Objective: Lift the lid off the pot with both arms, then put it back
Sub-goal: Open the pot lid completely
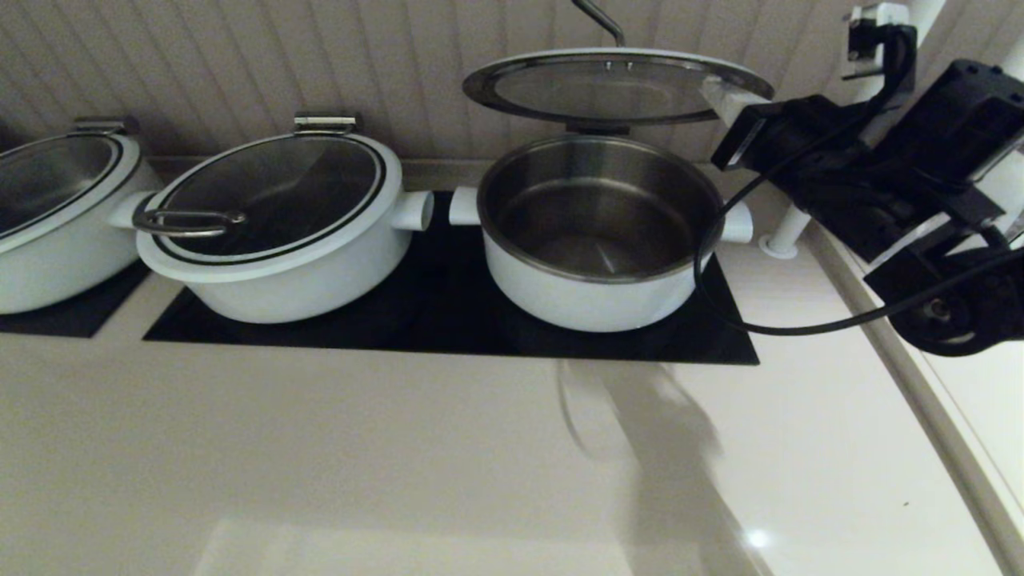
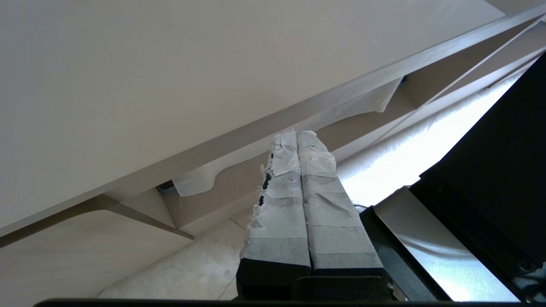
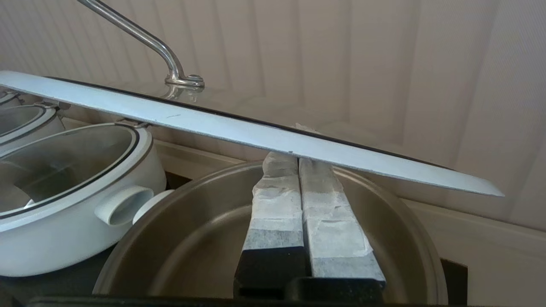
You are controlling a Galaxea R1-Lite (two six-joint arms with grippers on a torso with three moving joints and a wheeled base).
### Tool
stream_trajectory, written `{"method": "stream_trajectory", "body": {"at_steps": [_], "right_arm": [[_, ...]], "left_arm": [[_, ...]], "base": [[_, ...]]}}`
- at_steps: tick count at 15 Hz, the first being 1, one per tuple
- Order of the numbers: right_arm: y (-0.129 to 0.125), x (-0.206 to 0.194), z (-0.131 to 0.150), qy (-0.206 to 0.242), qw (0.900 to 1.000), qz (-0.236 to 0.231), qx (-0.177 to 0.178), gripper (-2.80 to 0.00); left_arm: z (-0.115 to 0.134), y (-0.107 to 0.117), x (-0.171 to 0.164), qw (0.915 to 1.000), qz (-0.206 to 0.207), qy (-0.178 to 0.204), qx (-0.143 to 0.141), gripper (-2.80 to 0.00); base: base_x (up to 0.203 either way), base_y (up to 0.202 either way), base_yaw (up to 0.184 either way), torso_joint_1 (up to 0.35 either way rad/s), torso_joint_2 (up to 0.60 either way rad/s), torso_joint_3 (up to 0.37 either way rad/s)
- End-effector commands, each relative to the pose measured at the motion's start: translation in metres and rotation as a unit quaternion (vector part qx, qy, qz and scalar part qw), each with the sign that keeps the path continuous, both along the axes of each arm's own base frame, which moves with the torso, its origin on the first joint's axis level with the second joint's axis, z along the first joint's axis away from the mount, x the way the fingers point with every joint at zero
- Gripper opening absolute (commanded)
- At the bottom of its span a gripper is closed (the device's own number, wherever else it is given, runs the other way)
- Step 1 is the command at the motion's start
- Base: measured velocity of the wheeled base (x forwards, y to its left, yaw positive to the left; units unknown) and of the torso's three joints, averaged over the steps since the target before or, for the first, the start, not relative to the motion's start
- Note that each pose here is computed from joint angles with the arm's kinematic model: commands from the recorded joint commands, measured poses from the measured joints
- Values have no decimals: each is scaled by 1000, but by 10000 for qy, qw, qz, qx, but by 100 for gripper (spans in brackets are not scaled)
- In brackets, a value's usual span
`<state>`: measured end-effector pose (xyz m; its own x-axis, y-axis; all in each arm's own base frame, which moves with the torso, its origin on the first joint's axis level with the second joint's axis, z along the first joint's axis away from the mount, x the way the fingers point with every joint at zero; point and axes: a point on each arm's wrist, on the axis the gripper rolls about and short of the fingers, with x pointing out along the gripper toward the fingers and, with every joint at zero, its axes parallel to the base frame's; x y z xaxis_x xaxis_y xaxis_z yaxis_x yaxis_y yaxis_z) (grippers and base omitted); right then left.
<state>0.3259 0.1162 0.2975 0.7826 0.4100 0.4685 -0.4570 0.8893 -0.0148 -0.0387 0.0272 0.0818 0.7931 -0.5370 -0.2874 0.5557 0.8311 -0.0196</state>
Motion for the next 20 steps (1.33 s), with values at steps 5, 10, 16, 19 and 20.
{"method": "stream_trajectory", "body": {"at_steps": [5,10,16,19,20], "right_arm": [[1,3,5,-88,10000,7,30,-280],[1,3,6,-100,9999,-1,34,-280],[1,3,7,-105,9999,-6,39,-280],[0,2,7,-113,9999,-10,38,-280],[0,1,7,-119,9999,-11,38,-280]], "left_arm": [[0,0,0,10000,11,7,3,-280],[0,-1,1,10000,12,61,37,-280],[10,-15,20,9922,89,1030,689,-280],[10,-21,21,9827,1281,1194,600,-280],[10,-22,20,9776,1667,1172,526,-280]], "base": [[0,0,0,0,0,0],[0,0,0,0,0,0],[0,0,0,0,0,0],[0,0,0,0,0,0],[0,0,0,0,0,0]]}}
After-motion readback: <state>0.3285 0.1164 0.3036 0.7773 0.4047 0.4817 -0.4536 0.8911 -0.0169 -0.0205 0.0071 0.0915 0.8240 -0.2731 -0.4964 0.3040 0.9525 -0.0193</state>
